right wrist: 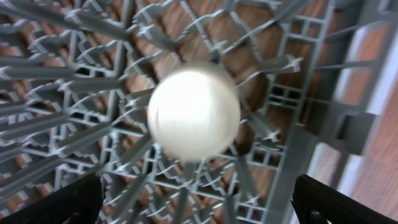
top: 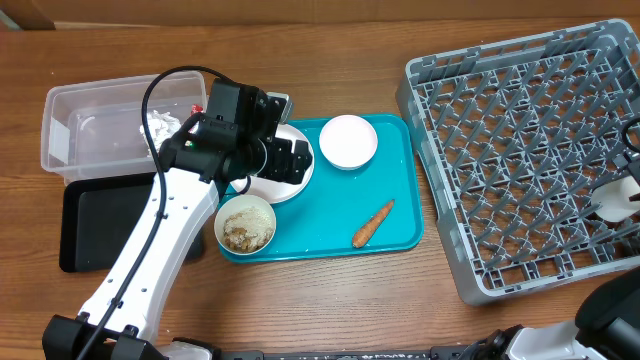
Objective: Sort waste into correct bins and load items into the dishwasher
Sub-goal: 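Carry the cup right and place it upside down in the dish rack, then reach the right gripper to the pink bowl on the teal tray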
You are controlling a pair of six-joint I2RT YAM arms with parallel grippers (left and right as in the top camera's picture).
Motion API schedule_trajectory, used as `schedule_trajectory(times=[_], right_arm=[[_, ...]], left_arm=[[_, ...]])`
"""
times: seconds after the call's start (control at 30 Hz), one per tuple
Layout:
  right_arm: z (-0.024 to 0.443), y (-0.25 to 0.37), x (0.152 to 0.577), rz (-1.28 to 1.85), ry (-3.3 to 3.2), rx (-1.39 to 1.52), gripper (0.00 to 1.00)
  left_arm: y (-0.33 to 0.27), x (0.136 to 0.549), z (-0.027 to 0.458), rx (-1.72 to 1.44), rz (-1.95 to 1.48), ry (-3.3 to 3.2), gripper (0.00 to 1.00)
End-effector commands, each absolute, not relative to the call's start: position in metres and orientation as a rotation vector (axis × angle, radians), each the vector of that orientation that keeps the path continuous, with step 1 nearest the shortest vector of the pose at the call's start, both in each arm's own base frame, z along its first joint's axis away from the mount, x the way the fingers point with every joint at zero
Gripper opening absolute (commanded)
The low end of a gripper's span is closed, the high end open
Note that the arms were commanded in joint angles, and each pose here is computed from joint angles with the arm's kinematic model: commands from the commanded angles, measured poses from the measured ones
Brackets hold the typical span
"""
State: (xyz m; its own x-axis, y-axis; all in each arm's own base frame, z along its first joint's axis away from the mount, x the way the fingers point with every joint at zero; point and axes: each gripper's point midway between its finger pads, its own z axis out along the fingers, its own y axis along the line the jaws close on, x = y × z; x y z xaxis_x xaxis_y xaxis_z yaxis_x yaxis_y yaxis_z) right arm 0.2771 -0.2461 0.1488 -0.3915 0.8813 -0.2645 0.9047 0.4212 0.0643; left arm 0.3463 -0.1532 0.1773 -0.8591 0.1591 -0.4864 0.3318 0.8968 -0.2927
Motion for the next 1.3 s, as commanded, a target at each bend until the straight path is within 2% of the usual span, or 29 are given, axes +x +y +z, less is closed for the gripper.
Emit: schedule_trajectory(times=[0.0, 0.2, 0.33, 0.43, 0.57, 0.73, 0.87, 1.27], right_arm=[[0.151, -0.234, 0.295, 0.037, 2.423, 1.491, 1.00], [0.201, -0.188, 0.341, 0.293, 2.410, 1.111, 1.00], [0.234, -0.126, 0.369, 0.426, 2.420, 0.759, 0.98], [0.236, -0.073, 0.381, 0.464, 2.484, 0.541, 0.97], [0.230, -0.009, 0.388, 0.473, 2.565, 0.307, 0.96], [0.221, 0.054, 0.387, 0.400, 2.626, 0.085, 0.88], [0.206, 0.090, 0.385, 0.397, 2.680, -0.010, 0.82], [0.127, 0.158, 0.389, 0.426, 2.861, -0.142, 0.81]], left_arm=[[-0.153, 0.350, 0.185, 0.384, -0.496, 2.567, 1.00], [-0.155, 0.353, 0.188, 0.383, -0.498, 2.547, 1.00], [-0.155, 0.357, 0.190, 0.373, -0.501, 2.530, 1.00], [-0.156, 0.358, 0.191, 0.359, -0.504, 2.531, 1.00], [-0.152, 0.359, 0.189, 0.348, -0.475, 2.538, 1.00], [-0.117, 0.360, 0.177, 0.144, -0.253, 2.610, 1.00], [-0.098, 0.356, 0.172, 0.017, -0.139, 2.645, 1.00], [-0.088, 0.354, 0.169, -0.067, -0.086, 2.658, 1.00]])
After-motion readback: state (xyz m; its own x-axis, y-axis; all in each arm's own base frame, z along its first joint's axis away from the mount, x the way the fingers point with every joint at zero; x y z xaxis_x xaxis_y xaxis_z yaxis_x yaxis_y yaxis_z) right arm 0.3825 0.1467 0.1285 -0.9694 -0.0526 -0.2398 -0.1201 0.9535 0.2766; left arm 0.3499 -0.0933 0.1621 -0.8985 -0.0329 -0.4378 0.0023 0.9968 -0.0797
